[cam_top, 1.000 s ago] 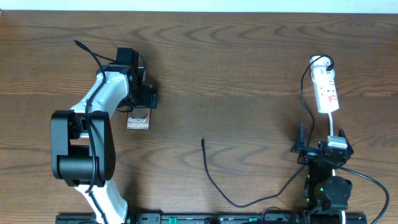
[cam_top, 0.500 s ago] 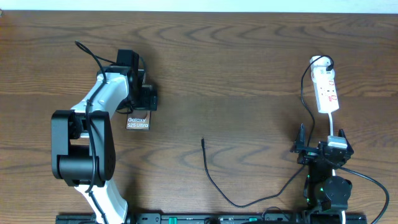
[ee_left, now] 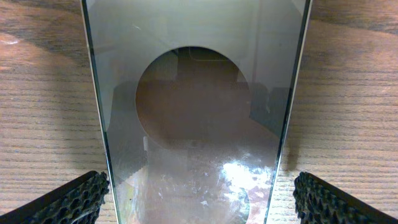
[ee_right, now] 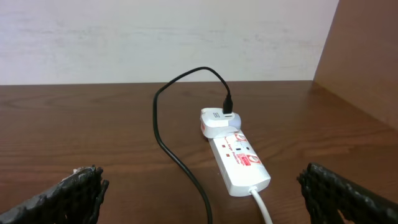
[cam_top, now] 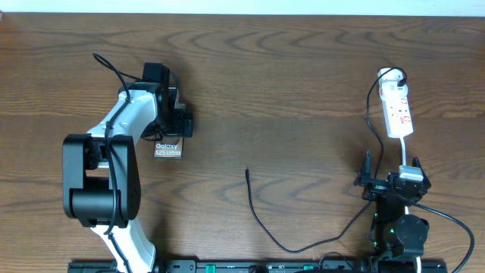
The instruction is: Plug charger to phone and switch on socket
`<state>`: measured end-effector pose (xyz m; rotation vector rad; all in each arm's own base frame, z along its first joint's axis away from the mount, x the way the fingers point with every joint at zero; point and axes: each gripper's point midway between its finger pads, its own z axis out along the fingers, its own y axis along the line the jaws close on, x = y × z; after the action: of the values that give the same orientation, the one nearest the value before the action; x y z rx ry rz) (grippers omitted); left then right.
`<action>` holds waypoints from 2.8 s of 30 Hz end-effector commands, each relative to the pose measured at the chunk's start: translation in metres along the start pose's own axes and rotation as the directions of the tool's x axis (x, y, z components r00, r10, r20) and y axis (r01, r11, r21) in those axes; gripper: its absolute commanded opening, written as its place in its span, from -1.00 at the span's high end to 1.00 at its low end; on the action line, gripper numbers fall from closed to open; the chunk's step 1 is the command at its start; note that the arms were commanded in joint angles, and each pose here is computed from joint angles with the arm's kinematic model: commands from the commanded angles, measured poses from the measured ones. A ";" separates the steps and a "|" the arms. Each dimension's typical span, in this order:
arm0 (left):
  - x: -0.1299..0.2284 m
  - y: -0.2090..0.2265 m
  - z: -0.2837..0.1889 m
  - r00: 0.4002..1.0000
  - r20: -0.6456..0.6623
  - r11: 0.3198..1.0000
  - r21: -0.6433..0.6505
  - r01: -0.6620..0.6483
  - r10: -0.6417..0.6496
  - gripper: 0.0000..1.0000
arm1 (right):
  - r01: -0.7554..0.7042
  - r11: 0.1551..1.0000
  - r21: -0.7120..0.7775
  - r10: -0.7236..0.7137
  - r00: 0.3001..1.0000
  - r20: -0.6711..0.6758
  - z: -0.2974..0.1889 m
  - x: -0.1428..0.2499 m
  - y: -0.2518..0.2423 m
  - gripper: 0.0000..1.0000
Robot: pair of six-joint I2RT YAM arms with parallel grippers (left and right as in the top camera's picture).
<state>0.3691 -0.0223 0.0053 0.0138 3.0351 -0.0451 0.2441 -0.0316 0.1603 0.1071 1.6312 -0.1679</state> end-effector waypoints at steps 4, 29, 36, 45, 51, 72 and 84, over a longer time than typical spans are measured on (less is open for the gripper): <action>0.007 0.005 0.006 1.000 -0.026 1.000 -0.022 0.007 -0.008 -0.96 | 0.009 1.000 -0.010 -0.009 1.000 0.001 0.000 0.000 0.003 -0.99; 0.016 0.005 0.016 0.999 -0.040 1.000 -0.023 0.007 -0.008 -0.96 | 0.009 1.000 -0.011 -0.009 1.000 0.001 0.000 0.000 0.003 -0.99; 0.016 0.005 0.016 0.999 -0.039 1.000 -0.023 0.007 -0.008 -0.96 | 0.009 1.000 -0.010 -0.009 1.000 0.001 0.000 0.000 0.003 -0.98; 0.016 0.005 0.016 0.999 -0.039 1.000 -0.023 0.007 -0.008 -0.96 | 0.009 1.000 -0.010 -0.009 1.000 0.001 0.000 0.000 0.003 -0.99; 0.016 0.005 0.016 0.999 -0.039 1.000 -0.023 0.007 -0.008 -0.96 | 0.009 1.000 -0.011 -0.009 1.000 0.001 0.000 0.000 0.003 -0.98; 0.016 0.005 0.016 0.999 -0.040 1.000 -0.023 0.007 -0.008 -0.89 | 0.009 1.000 -0.011 -0.009 1.000 0.001 0.000 0.000 0.003 -0.98; 0.017 0.006 0.016 0.999 -0.042 1.000 -0.023 0.007 -0.008 -0.88 | 0.009 1.000 -0.010 -0.009 1.000 0.001 0.000 0.000 0.003 -0.99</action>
<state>0.3635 -0.0199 -0.0029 0.0122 3.0417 -0.0268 0.2441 -0.0316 0.1603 0.1071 1.6312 -0.1679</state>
